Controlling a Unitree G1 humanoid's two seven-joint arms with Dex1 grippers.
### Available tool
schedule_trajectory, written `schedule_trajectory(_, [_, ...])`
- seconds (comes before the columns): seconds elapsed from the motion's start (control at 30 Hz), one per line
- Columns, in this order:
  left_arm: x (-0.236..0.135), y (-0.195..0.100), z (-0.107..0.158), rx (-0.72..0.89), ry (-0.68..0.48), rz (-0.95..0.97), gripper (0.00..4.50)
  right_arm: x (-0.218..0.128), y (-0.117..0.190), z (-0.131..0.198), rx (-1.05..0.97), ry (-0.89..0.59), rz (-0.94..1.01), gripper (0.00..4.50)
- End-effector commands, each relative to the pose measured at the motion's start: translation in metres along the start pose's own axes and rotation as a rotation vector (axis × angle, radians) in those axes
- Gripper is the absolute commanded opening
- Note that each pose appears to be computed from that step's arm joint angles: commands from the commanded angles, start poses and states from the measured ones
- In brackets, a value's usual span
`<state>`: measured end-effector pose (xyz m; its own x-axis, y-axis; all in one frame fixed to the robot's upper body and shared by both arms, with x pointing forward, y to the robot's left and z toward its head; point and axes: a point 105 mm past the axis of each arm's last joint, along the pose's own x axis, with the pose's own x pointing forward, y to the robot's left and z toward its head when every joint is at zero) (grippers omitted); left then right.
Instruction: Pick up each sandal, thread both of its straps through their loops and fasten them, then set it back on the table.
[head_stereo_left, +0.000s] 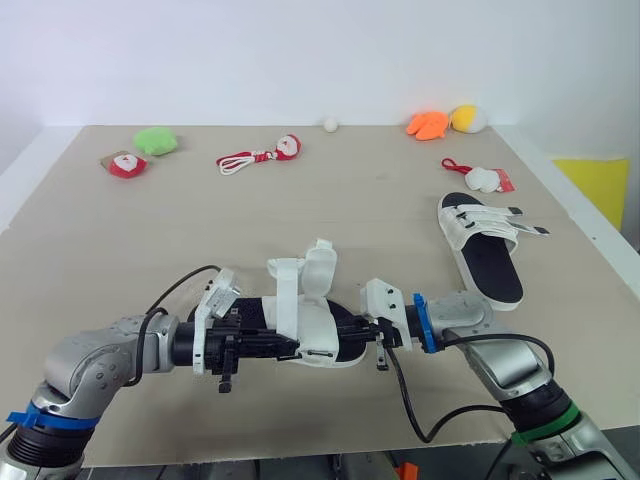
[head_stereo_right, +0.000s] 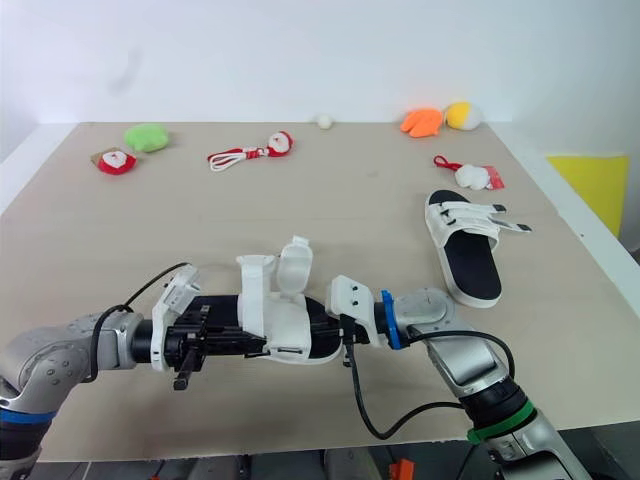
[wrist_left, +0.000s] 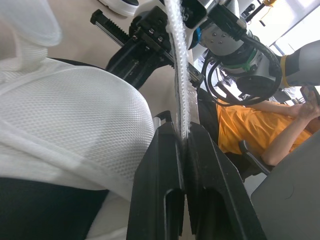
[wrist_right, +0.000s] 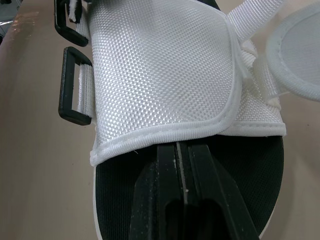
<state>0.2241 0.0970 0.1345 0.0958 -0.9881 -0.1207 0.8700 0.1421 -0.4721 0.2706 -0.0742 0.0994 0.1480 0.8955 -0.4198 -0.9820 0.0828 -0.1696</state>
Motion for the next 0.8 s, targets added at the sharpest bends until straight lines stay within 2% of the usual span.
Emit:
schedule_trajectory(0.03, [0.002,-0.002,0.004,0.011,-0.027,0.010,0.10,0.002,0.002,-0.024,0.076,0.078,-0.019,0.00])
schedule_trajectory(0.1, [0.001,-0.001,0.007,0.005,-0.052,0.020,0.10,0.002,0.002,-0.024,0.075,0.078,-0.019,0.00])
schedule_trajectory(0.2, [0.003,-0.002,-0.002,0.017,-0.014,0.035,0.10,0.002,0.002,-0.024,0.078,0.076,-0.020,0.00])
schedule_trajectory(0.8, [0.001,-0.015,-0.004,-0.090,-0.042,0.017,0.10,0.005,0.002,-0.024,0.080,0.069,-0.020,0.00])
